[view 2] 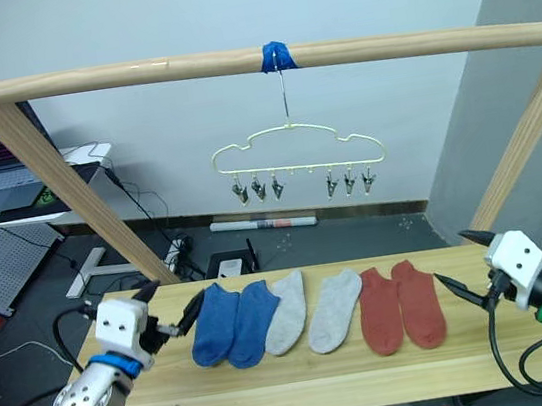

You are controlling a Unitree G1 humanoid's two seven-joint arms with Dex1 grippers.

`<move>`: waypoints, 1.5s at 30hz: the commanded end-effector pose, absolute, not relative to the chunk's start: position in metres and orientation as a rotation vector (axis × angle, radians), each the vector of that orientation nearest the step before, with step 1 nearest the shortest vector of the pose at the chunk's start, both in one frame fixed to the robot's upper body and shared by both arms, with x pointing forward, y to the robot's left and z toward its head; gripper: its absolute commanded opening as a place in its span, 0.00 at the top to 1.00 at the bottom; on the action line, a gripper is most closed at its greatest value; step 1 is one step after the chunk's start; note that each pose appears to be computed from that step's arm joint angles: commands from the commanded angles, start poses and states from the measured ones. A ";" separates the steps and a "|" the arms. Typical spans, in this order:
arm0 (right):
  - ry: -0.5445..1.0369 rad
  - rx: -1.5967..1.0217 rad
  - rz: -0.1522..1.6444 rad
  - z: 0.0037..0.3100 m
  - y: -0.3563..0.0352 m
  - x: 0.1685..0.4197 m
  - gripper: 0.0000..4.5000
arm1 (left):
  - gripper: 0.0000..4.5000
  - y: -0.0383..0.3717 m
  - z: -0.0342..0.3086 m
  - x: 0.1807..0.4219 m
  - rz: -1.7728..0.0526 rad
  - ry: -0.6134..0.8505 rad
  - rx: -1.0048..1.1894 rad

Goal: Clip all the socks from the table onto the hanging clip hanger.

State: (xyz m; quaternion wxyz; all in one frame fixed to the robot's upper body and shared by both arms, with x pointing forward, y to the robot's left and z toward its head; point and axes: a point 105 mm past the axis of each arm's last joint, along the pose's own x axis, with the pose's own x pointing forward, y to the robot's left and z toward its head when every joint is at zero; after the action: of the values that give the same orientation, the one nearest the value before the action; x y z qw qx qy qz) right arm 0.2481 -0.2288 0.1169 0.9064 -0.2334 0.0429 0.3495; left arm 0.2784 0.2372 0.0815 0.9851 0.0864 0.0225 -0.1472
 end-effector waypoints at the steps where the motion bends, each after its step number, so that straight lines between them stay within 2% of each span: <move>1: 0.007 -0.450 0.821 0.139 -0.194 0.246 0.00 | 0.00 0.230 0.105 0.287 -0.274 -0.021 0.109; 6: -0.070 -0.429 0.933 0.161 -0.158 0.248 0.00 | 0.00 0.206 0.132 0.302 -0.281 -0.110 0.048; 12: -0.085 -0.409 1.004 0.170 -0.139 0.245 0.00 | 0.00 0.186 0.158 0.318 -0.285 -0.207 -0.021; 15: -0.084 -0.406 1.010 0.170 -0.136 0.245 0.00 | 0.13 0.183 0.167 0.325 -0.279 -0.244 -0.039; 19: -0.093 -0.405 1.010 0.173 -0.133 0.243 0.00 | 0.39 0.178 0.171 0.332 -0.295 -0.243 -0.039; 28: -0.122 -0.380 1.008 0.182 -0.122 0.239 0.00 | 0.39 0.168 0.169 0.352 -0.309 -0.235 -0.014; 45: -0.143 -0.366 1.005 0.190 -0.113 0.241 0.00 | 0.39 0.163 0.188 0.387 -0.273 -0.316 -0.082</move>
State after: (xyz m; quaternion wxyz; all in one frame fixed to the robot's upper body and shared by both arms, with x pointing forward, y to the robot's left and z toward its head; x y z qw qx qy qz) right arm 0.2471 -0.1201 0.1807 0.8655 -0.1738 -0.0468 0.4675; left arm 0.3863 0.1610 0.1726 0.9816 -0.0368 -0.1257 -0.1388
